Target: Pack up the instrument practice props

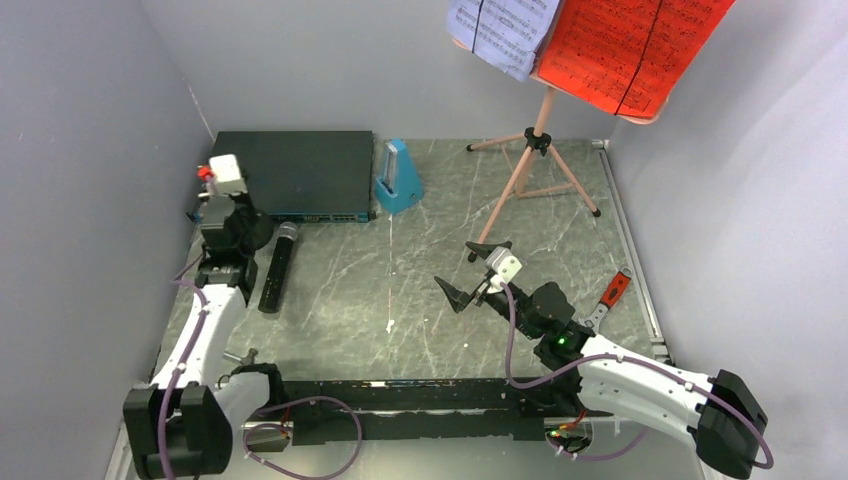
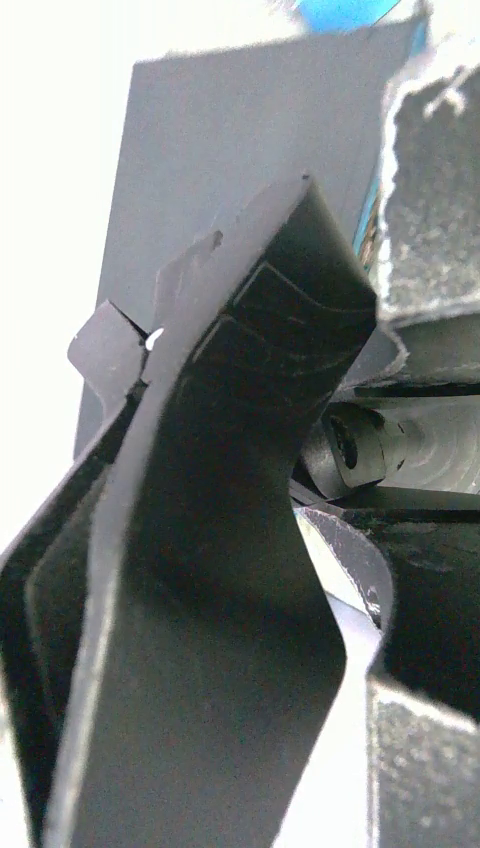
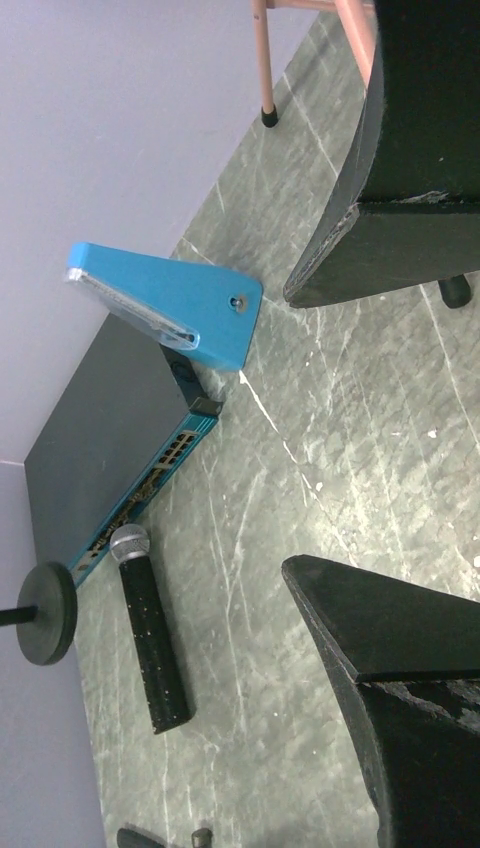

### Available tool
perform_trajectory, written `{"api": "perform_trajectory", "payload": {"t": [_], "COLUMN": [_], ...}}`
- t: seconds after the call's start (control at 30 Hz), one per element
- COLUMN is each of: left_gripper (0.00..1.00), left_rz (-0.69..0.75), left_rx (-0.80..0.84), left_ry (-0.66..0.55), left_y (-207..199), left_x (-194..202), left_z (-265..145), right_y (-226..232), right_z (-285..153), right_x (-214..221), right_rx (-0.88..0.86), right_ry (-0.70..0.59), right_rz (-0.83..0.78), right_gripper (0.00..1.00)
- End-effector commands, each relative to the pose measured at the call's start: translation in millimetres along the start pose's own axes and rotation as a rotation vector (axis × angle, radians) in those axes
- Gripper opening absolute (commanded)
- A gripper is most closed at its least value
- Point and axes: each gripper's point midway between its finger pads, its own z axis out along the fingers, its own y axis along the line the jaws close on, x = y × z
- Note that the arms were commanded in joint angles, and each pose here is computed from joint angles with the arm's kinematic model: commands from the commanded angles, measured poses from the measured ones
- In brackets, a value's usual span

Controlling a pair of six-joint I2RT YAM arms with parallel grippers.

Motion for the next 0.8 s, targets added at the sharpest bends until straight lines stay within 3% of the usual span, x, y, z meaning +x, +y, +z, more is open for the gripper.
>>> {"api": "perform_trajectory", "payload": {"t": [0.0,0.2,0.53,0.63,0.77], "left_gripper": [0.03,0.04,0.12,0.23,0.49], "left_rz": [-0.194,-0.231,-0.172,-0.164,-0.168], "left_rx": [-0.110,-0.159,-0.070,-0.067,-0.050], "left_ry": [-0.088,0.021,0.074,0.094,0.100], "left_y": [48,75,59,58,55], "left_x": [-17,30,71,76,68], "left_z": [22,46,63,64,61], "right_y": [-3,-3,-2,-2,-1], "right_z": [1,1,1,1,2], "right_x": [-12,-10,-5,-3,-2], "right_rx": [0.017,0.019,0.017,0.018,0.014], "right_ry": [-0.057,-0.055,-0.054,-0.051,-0.046], "right_rz": [0.016,0.017,0.022,0.024,0.022], "right_gripper": [1.00,1.00,1.00,1.00,1.00]}}
